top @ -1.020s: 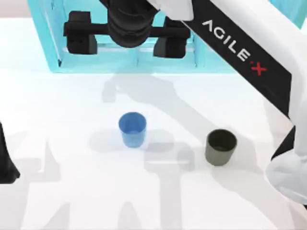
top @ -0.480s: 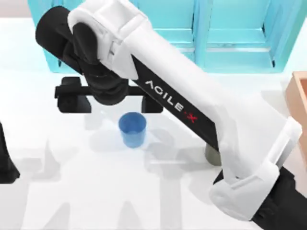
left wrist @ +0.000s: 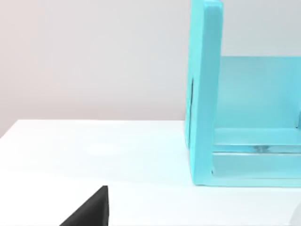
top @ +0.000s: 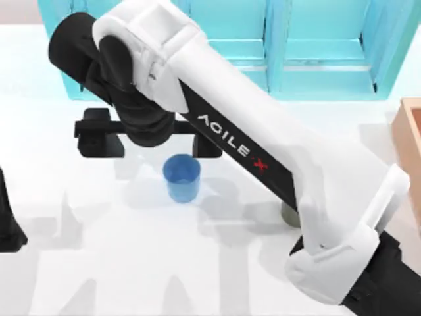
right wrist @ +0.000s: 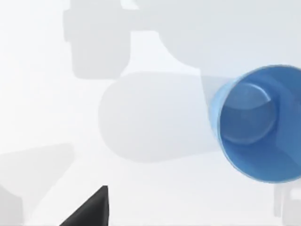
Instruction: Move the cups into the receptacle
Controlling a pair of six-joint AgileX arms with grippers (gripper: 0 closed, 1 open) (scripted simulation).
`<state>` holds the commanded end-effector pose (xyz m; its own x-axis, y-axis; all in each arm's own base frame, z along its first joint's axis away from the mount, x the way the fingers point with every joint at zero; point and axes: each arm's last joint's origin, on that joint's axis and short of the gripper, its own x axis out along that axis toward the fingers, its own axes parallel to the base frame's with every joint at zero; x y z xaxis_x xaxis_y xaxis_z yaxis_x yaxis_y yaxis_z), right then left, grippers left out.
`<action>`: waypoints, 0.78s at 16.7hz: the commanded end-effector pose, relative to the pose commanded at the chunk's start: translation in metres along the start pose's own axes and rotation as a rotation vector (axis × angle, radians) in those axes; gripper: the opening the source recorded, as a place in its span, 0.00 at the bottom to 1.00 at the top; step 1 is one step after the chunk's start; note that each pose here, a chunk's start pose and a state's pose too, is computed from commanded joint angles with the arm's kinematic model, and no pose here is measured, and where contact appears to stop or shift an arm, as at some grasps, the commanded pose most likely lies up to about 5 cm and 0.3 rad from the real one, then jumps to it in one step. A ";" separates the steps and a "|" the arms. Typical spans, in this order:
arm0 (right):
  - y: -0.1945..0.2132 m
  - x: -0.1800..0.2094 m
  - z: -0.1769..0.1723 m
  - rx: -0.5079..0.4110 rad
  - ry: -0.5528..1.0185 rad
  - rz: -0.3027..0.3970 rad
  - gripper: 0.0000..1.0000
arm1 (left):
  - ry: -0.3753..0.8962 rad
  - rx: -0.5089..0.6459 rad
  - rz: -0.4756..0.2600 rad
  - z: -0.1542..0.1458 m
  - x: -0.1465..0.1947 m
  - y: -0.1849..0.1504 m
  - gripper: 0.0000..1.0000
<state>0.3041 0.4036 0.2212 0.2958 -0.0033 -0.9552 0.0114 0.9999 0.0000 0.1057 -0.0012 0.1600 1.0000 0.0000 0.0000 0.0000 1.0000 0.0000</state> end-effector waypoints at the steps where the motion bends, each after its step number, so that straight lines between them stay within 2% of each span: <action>1: 0.001 0.006 0.000 -0.001 -0.001 0.002 1.00 | 0.000 0.000 0.000 0.000 0.000 0.000 1.00; 7: 0.002 0.083 -0.002 -0.002 0.003 -0.003 1.00 | 0.000 0.000 0.000 0.000 0.000 0.000 1.00; 13: 0.000 0.094 -0.002 -0.001 0.000 0.001 1.00 | 0.000 0.000 0.000 0.000 0.000 0.000 1.00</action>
<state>0.3300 0.4037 0.1306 0.2955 -0.0028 -0.9553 0.0099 1.0000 0.0001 0.1057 -0.0012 0.1600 1.0000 0.0000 0.0000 0.0000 1.0000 0.0000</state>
